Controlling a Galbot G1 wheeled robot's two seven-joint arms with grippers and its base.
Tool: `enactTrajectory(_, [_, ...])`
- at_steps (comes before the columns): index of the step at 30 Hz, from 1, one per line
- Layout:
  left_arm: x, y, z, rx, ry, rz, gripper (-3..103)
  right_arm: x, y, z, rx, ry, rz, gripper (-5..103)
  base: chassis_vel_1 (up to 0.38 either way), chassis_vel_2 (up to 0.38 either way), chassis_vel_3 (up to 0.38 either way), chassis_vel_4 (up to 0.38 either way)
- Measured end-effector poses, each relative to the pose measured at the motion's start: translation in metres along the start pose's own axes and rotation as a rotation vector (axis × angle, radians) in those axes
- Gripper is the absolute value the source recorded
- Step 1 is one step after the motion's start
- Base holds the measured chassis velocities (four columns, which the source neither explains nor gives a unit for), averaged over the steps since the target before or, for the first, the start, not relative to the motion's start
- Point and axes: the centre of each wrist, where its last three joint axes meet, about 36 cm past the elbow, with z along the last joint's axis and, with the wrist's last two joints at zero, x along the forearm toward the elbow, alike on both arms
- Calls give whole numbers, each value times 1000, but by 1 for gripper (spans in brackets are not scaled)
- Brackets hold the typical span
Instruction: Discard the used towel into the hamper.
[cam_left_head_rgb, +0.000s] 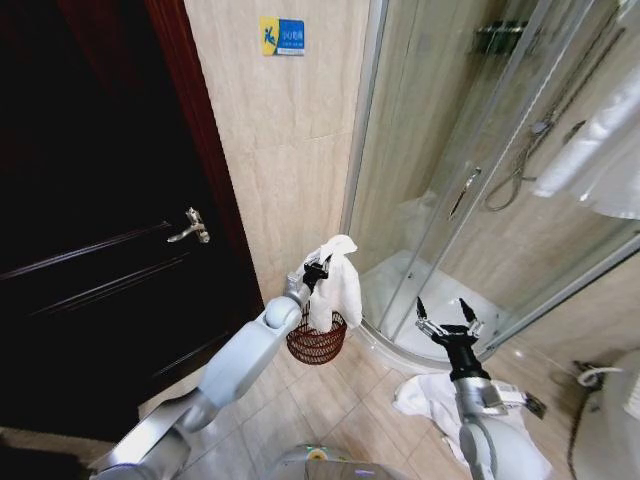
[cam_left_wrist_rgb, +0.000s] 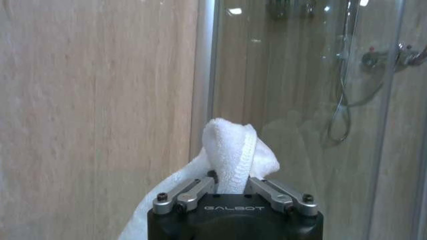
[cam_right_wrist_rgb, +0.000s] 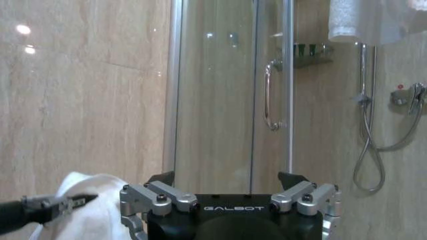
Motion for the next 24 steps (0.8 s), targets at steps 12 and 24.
enactTrajectory(12, [-39, -11, 50, -41, 17, -43, 9, 1, -4, 0, 2, -41, 34, 100, 0, 0, 0, 0])
enactTrajectory(24, [-56, -17, 98, -159, 31, -73, 9, 3, -4, -10, -2, -65, 35, 100, 0, 0, 0, 0])
